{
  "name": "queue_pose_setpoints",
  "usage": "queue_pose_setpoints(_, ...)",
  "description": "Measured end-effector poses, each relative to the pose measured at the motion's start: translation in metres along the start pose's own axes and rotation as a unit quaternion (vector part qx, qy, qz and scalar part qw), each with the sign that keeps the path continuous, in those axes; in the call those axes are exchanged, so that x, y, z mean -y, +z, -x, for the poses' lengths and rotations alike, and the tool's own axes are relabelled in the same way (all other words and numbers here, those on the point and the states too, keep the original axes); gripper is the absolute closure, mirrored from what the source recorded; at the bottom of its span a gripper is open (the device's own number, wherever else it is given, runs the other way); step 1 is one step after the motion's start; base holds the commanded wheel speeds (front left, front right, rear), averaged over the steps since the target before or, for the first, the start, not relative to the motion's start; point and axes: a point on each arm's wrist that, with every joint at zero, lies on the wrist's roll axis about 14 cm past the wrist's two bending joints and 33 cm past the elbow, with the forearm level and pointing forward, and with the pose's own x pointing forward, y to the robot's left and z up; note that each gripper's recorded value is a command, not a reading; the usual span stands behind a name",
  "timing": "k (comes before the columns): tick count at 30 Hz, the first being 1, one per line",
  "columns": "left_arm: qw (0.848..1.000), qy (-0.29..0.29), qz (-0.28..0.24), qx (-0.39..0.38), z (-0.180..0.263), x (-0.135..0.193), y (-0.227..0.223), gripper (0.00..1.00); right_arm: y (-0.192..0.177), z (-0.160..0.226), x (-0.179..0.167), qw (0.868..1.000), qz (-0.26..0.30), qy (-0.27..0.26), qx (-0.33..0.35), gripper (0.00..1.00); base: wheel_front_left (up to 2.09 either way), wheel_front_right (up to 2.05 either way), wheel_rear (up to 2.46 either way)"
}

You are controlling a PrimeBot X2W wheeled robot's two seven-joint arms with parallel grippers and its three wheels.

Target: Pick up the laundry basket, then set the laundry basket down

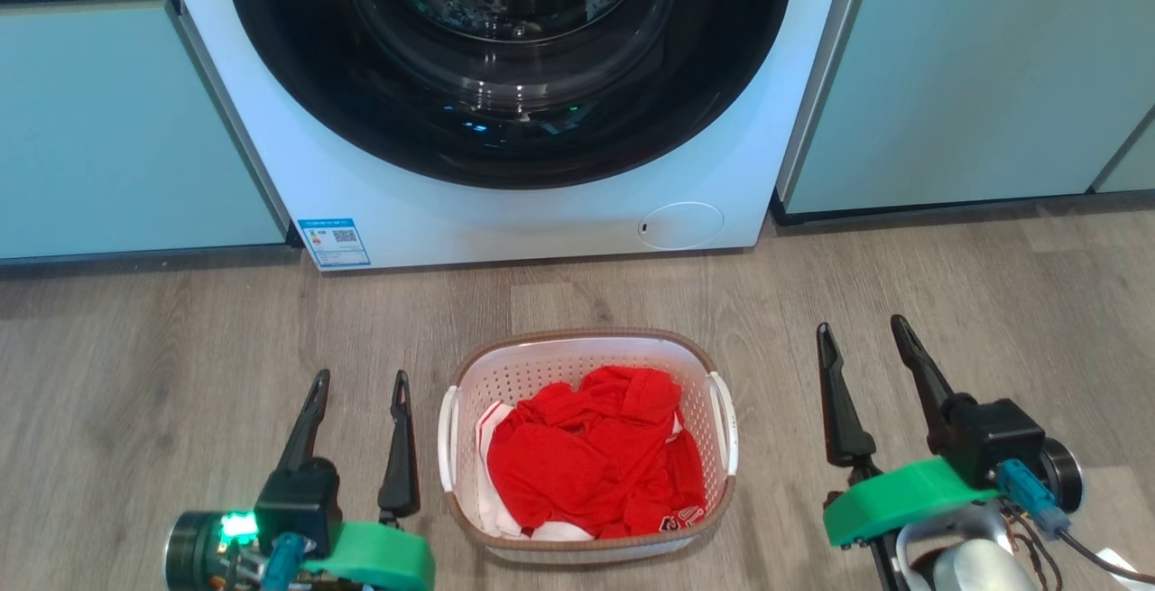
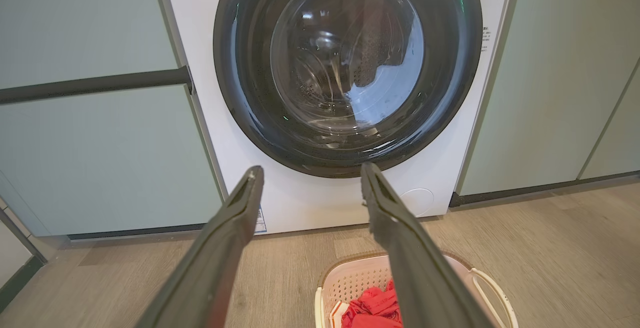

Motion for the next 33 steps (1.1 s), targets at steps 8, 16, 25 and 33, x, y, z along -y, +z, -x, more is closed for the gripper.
queue_pose_setpoints(8,1.0,0.003,0.002,-0.008,0.0,-0.001,-0.005,0.0,-0.001,0.0,0.0,1.0,0.002,0.001,-0.002,0.0,0.0,0.0,0.0)
queue_pose_setpoints(16,1.0,0.005,0.002,-0.011,0.0,-0.003,-0.007,0.0,-0.002,-0.001,0.001,1.0,0.001,-0.001,-0.004,0.0,0.0,0.0,0.0)
queue_pose_setpoints(25,1.0,0.007,0.002,-0.021,-0.001,-0.005,-0.013,0.0,-0.007,-0.002,0.005,1.0,0.001,-0.007,-0.011,0.0,0.0,0.0,0.0)
queue_pose_setpoints(33,0.999,0.0,0.005,-0.048,-0.012,-0.004,-0.031,0.0,-0.037,-0.004,0.015,0.998,-0.002,-0.018,-0.055,0.0,0.0,0.0,0.0)
